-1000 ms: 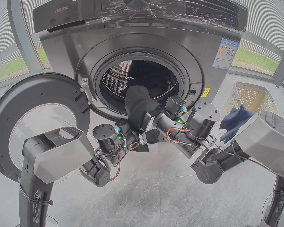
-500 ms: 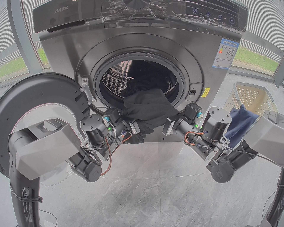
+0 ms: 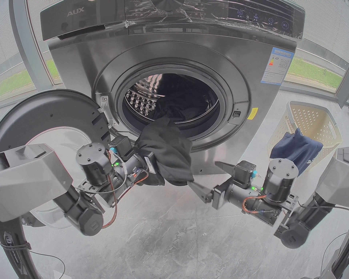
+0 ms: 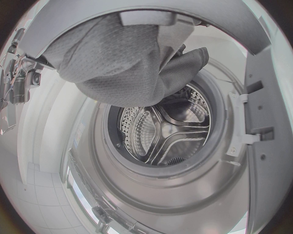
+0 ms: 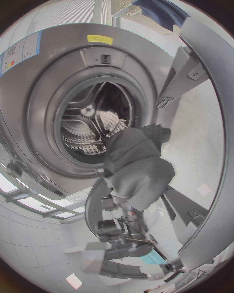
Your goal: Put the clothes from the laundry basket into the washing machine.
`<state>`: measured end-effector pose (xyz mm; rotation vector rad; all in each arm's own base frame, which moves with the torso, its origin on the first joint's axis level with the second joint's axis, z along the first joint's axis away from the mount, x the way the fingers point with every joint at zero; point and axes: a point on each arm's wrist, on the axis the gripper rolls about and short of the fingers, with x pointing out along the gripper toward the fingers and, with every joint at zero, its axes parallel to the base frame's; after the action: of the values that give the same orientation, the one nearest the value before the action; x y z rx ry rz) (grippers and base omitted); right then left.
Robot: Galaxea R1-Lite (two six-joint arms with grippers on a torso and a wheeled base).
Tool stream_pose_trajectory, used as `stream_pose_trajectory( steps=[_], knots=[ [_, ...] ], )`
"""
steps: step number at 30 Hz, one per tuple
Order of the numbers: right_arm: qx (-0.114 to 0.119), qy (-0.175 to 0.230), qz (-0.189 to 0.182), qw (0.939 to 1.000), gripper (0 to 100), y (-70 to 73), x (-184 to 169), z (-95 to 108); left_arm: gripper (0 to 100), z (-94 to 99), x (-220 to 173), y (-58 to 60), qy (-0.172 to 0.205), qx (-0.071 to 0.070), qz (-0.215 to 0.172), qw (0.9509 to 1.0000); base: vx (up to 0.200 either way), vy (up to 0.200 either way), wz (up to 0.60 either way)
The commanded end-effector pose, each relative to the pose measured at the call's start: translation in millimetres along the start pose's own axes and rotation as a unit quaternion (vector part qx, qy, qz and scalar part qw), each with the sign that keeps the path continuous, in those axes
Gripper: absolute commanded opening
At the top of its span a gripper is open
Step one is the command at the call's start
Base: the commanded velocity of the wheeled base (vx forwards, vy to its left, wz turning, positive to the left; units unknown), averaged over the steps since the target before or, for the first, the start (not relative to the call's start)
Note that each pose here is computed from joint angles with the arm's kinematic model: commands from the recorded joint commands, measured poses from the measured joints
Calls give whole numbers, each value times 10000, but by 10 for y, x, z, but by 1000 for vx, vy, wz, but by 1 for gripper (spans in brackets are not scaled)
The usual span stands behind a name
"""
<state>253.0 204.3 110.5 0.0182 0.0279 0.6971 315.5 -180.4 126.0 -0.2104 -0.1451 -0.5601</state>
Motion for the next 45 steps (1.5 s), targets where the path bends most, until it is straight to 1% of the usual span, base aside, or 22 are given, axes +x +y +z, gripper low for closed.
stream_pose_trajectory(
  steps=[1, 2, 3, 5, 6, 7, 8, 11, 13, 14, 15, 16, 17, 18, 22, 27, 33, 42, 45],
  knots=[
    [-103, 399, 364, 9985, 100, 126, -542, -42, 0, 362, -535, -76, 1, 33, -20, 10000, 0, 0, 0],
    [-86, 506, 346, 9981, 100, 119, -638, -68, 0, 386, -646, -88, 64, 37, -25, 10000, 0, 0, 0],
    [-60, 545, 337, 9979, 100, 110, -699, -72, 0, 401, -728, -93, 111, 12, -24, 9999, 0, 0, 0],
    [-49, 529, 283, 9982, 100, 83, -761, -54, 0, 422, -828, -101, 160, -28, -39, 9999, 0, 0, 0],
    [-50, 529, 275, 9982, 100, 82, -761, -54, 0, 427, -834, -102, 160, -28, -39, 9999, 0, 0, 0],
    [-46, 503, 153, 9986, 100, 39, -762, -43, 0, 423, -868, -103, 193, 9, -50, 9998, 0, 0, 0],
    [-42, 494, 77, 9987, 100, 4, -759, -39, 0, 410, -890, -123, 239, 24, -96, 9997, 0, 0, 0],
    [-20, 515, -16, 9987, 100, -39, -751, -50, 0, 323, -986, -175, 493, 5, -185, 9986, 0, 0, 0],
    [-10, 559, -79, 9984, 100, -56, -761, -67, 0, 300, -998, -183, 547, 24, -185, 9983, 0, 0, 0],
    [1, 595, -180, 9981, 100, -60, -772, -76, 0, 278, -987, -171, 579, 110, -154, 9981, 0, 0, 0],
    [28, 585, -266, 9979, 100, -70, -772, -74, 0, 285, -989, -156, 569, 160, -143, 9982, 0, 0, 0],
    [43, 576, -282, 9979, 100, -75, -772, -72, 0, 285, -989, -157, 569, 175, -152, 9981, 0, 0, 0],
    [130, 547, -400, 9976, 100, -111, -762, -64, 0, 295, -998, -147, 561, 193, -146, 9981, 0, 0, 0],
    [156, 512, -477, 9974, 100, -147, -756, -53, 0, 298, -1003, -140, 560, 195, -139, 9981, 0, 0, 0],
    [180, 589, -648, 9960, 100, -237, -717, -102, 0, 296, -1009, -120, 570, 260, -110, 9980, 0, 0, 0],
    [188, 557, -678, 9960, 100, -251, -699, -92, 0, 276, -999, -125, 603, 280, -130, 9977, 160, 0, 0],
    [187, 580, -679, 9958, 100, -244, -702, -102, 0, 173, -953, -128, 767, 292, -148, 9965, 200, 0, 0],
    [183, 653, -574, 9960, 100, -194, -722, -128, 0, 156, -949, -125, 797, 291, -143, 9963, 200, 0, 0],
    [176, 773, -464, 9958, 100, -151, -766, -169, 0, 153, -945, -128, 797, 283, -143, 9963, 200, 0, 0]
  ],
)
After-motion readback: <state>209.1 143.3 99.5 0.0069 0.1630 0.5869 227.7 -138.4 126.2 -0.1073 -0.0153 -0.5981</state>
